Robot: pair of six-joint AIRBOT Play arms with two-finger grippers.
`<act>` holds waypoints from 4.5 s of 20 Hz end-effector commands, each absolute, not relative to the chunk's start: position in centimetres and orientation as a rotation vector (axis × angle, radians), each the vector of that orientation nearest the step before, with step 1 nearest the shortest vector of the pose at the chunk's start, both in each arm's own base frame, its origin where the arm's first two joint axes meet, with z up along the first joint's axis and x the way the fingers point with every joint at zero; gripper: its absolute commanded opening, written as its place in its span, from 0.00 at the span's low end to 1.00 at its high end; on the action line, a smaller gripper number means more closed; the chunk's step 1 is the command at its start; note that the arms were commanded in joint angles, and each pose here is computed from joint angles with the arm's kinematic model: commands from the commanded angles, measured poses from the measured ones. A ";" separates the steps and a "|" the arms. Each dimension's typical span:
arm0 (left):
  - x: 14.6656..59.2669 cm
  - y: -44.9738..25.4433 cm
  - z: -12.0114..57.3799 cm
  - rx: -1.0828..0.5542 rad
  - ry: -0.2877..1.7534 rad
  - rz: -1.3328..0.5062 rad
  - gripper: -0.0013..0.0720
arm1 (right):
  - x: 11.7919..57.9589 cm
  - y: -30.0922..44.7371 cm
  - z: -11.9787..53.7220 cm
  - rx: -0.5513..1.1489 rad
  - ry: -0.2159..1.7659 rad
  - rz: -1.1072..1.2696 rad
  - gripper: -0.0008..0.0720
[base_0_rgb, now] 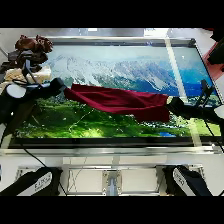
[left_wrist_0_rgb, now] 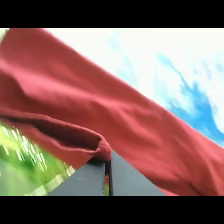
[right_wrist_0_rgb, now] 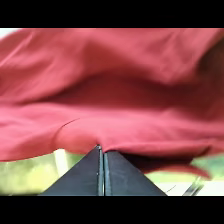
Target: Fold the shirts.
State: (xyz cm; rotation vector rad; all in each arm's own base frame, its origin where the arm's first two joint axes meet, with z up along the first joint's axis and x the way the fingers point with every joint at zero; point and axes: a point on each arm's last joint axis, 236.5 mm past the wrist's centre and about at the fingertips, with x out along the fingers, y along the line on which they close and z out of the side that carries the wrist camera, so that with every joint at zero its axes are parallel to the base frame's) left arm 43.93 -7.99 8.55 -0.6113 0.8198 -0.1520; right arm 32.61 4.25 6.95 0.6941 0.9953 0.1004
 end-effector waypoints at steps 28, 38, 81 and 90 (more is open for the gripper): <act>59.4 -17.4 13.2 -0.437 0.590 -0.380 0.92 | 42.4 -7.2 -5.3 0.884 1.148 0.146 0.80; 58.9 -18.8 13.2 -0.437 0.601 -0.407 0.91 | 43.5 -3.9 -10.0 0.918 1.196 0.246 0.85; 55.1 -24.6 21.3 -0.024 0.589 -0.562 0.04 | 49.2 18.4 14.0 0.517 0.902 0.454 0.05; 54.6 -15.0 23.5 0.000 0.613 -0.426 0.04 | 54.4 36.1 7.3 0.842 0.886 0.599 0.05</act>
